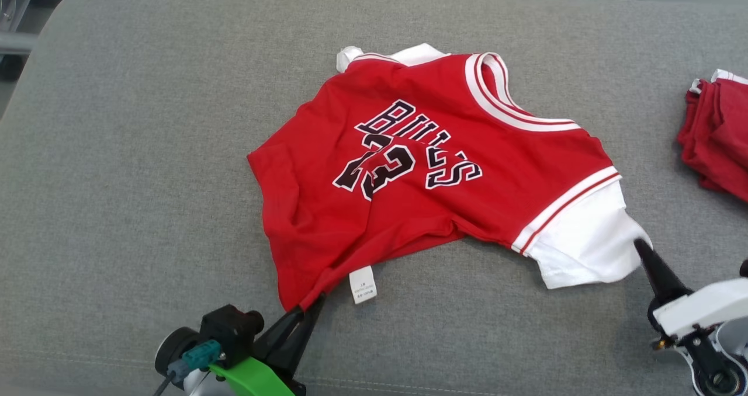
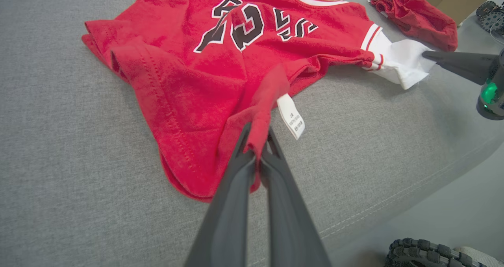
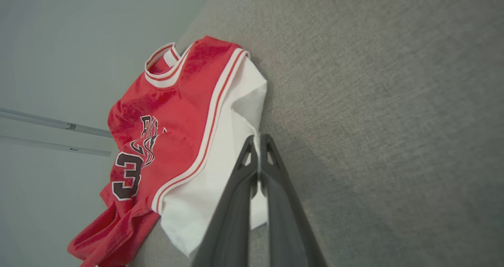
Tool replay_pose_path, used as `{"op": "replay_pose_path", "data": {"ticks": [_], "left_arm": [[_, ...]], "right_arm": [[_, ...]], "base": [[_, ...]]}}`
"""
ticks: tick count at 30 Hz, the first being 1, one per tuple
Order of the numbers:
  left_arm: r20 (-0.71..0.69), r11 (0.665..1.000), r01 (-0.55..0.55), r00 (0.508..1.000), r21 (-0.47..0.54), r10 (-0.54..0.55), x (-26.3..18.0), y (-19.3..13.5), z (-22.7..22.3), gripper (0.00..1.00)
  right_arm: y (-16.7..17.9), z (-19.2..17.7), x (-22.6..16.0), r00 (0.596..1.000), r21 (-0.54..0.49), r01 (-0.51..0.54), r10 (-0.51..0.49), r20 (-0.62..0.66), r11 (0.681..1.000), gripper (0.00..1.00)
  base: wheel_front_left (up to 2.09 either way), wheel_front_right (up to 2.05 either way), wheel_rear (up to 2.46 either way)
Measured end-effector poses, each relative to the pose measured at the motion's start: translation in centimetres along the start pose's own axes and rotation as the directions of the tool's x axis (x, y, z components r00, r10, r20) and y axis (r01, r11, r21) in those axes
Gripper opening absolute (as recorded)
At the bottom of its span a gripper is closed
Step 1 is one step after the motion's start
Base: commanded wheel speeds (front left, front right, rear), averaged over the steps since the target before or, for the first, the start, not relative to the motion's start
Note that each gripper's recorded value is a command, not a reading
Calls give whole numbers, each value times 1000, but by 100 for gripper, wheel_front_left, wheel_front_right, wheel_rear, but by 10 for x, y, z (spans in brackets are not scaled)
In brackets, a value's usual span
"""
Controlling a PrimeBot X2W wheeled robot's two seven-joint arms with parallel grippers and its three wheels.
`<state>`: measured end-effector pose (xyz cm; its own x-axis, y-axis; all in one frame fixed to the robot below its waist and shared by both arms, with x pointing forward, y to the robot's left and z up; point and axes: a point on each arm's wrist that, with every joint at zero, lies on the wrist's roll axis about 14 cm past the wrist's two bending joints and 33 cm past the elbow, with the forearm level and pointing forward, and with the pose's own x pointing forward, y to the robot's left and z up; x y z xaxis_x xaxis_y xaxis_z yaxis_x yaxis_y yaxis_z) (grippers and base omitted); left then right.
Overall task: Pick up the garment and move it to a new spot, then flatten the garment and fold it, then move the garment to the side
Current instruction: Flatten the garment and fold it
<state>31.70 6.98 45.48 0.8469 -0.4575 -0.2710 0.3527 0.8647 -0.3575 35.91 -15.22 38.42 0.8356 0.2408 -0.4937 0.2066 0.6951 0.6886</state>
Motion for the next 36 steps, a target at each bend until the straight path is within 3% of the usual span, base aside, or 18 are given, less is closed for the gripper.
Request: {"op": "replay_pose_path", "data": {"ticks": [4,8,15,21,23,25,28,31,36], "left_arm": [[76,1000,13,997,-10,-13,-2,3,31,0],[161,999,29,986,38,-35,-7,8,69,0],[346,993,86,932,79,-108,-30,1,147,0],[507,975,173,834,137,-219,-64,-23,217,0],[552,965,196,793,172,-259,-75,-32,240,0],[576,954,223,761,201,-299,-83,-40,259,0],[556,947,229,768,226,-318,-81,-42,270,0],[481,942,288,811,170,-335,-63,-43,261,0],[228,968,251,943,-6,-243,-4,-5,208,0]], "right_arm": [[70,51,3,961,-45,-243,247,123,969,0],[135,101,-22,845,-36,-480,473,247,876,0],[208,167,-113,557,-81,-757,704,440,649,0],[255,202,-223,230,-263,-871,819,526,414,0],[259,209,-251,160,-337,-861,832,531,381,0],[262,212,-272,116,-388,-849,843,525,358,0],[254,220,-273,174,-389,-814,820,545,431,0],[241,225,-252,284,-300,-803,773,567,515,0],[203,210,-158,588,15,-732,620,519,681,0]], "base": [[0,0,0],[0,0,0],[0,0,0],[0,0,0],[0,0,0],[0,0,0],[0,0,0],[0,0,0],[0,0,0]]}}
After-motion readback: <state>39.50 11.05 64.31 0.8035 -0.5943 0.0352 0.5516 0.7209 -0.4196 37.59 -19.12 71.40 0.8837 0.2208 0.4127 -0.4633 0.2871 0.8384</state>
